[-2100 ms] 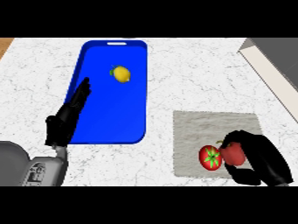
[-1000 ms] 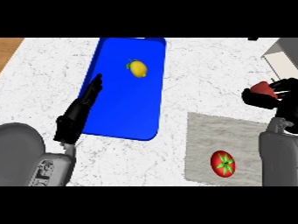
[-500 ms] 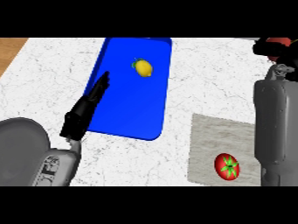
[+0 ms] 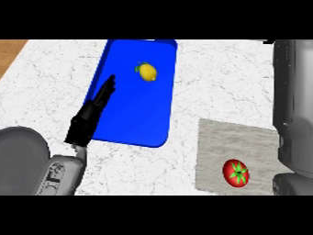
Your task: Pick the bell pepper from the placemat and place it in the tiered shelf
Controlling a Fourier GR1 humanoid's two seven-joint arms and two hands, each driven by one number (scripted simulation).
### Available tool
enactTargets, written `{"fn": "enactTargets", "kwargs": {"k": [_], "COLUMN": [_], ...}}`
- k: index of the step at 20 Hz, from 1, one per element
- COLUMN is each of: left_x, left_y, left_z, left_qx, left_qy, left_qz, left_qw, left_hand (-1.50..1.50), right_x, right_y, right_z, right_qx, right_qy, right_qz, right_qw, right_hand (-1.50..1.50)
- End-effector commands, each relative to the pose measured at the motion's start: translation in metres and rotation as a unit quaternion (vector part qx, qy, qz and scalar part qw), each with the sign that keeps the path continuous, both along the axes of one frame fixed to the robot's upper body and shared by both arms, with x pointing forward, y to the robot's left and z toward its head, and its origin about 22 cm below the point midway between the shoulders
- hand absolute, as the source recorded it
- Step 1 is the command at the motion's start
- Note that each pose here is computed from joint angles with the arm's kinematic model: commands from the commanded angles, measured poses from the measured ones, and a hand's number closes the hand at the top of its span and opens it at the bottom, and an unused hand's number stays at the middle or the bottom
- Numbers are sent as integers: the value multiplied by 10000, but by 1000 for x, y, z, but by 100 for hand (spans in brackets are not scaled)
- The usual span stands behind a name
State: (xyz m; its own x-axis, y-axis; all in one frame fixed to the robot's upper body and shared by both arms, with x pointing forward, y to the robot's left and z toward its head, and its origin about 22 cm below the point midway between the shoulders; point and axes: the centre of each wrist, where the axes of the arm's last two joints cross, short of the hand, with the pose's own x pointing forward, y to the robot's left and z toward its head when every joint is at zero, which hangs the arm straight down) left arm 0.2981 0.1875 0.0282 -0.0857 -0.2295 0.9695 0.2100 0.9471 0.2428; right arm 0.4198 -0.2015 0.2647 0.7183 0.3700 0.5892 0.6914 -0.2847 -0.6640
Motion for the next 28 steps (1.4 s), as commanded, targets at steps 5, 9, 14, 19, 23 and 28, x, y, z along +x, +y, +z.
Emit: {"fn": "enactTargets", "kwargs": {"k": [5, 9, 14, 19, 23, 28], "left_x": [-2, -8, -2, -7, -5, -3], "left_y": [0, 5, 10, 5, 31, 26], "left_z": [-3, -9, 4, -6, -2, 9], "left_qx": [-63, 31, -5, -69, -9, -20], "left_qy": [-18, -22, 42, -9, 33, -10], "left_qz": [137, 136, 239, 360, 322, 309], "left_qw": [9999, 9999, 9997, 9993, 9995, 9995], "left_hand": [0, 0, 0, 0, 0, 0], "right_x": [19, 24, 29, 34, 37, 41], "right_y": [5, 3, -18, -3, -34, -54], "right_z": [53, 58, 61, 77, 80, 65], "right_qx": [273, 70, -164, -284, -497, -566], "right_qy": [-333, -289, -272, -109, 284, 366], "right_qz": [-1197, -1540, -1735, -1724, -1804, -2006], "right_qw": [9919, 9876, 9843, 9846, 9819, 9774], "right_hand": [150, 150, 150, 150, 150, 150]}}
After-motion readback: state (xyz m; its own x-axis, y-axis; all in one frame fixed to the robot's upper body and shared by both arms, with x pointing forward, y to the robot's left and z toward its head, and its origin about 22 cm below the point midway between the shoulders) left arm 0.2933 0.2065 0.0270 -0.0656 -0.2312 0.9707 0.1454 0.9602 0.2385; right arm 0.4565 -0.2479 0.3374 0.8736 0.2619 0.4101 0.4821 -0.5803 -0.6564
